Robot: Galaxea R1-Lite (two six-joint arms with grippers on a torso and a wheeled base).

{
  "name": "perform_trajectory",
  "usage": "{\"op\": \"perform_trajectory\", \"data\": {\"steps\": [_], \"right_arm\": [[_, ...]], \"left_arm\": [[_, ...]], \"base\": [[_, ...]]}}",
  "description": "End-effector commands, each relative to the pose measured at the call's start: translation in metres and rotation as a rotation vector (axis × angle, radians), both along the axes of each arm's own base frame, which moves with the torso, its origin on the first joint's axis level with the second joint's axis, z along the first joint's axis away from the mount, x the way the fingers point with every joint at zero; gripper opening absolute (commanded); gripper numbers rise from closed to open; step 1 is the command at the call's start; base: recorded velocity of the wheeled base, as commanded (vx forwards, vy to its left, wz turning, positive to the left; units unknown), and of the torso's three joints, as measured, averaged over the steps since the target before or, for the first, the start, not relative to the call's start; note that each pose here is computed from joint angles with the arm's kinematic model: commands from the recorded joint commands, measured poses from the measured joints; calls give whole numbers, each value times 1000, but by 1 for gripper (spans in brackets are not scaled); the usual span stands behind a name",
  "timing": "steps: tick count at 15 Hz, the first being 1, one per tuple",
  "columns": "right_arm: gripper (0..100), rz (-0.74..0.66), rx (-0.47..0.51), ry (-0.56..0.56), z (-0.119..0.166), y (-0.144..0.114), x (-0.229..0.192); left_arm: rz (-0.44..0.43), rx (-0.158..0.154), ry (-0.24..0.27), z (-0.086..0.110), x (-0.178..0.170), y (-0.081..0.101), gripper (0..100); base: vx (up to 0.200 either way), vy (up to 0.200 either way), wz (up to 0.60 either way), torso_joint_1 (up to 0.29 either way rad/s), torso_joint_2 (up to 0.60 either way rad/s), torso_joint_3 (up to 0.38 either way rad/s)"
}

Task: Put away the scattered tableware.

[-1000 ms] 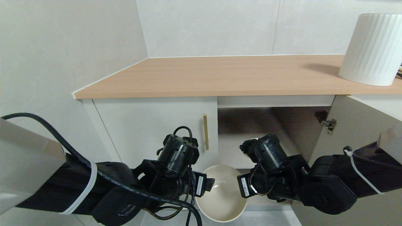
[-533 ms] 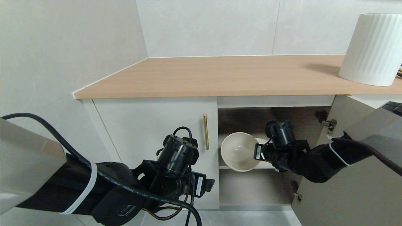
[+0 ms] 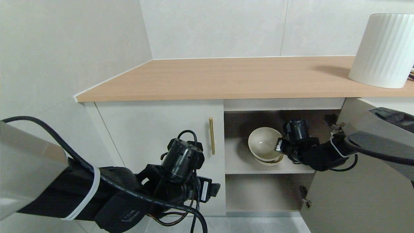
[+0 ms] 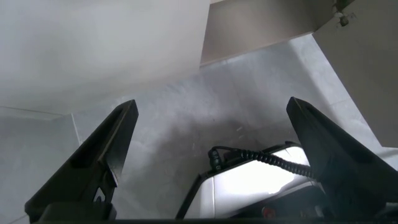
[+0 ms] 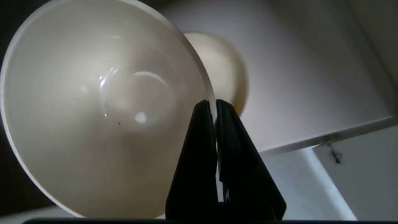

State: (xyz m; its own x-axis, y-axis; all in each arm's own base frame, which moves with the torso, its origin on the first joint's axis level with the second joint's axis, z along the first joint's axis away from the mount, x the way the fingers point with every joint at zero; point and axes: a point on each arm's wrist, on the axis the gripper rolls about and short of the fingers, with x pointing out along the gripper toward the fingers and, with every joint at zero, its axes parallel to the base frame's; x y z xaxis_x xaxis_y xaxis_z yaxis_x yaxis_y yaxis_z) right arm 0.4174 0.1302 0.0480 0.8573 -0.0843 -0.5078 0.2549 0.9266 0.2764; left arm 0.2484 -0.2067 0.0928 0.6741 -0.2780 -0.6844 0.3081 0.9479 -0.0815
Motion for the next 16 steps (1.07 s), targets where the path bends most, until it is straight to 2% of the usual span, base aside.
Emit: {"op": "perform_trajectory", "data": {"steps": [1, 5, 16], "right_arm": [[0, -21, -8, 15, -13, -6, 9], [0, -51, -14, 34, -24, -18, 19], [0, -41, -10, 29, -28, -15, 26]], "left_arm": [[-1, 2, 4, -2, 0, 0, 100], [1, 2, 2, -1, 0, 0, 100], [1, 4, 4, -2, 1, -1, 100]], "base": [[0, 0, 0, 0, 0, 0], [0, 0, 0, 0, 0, 0], [0, 0, 0, 0, 0, 0]]}}
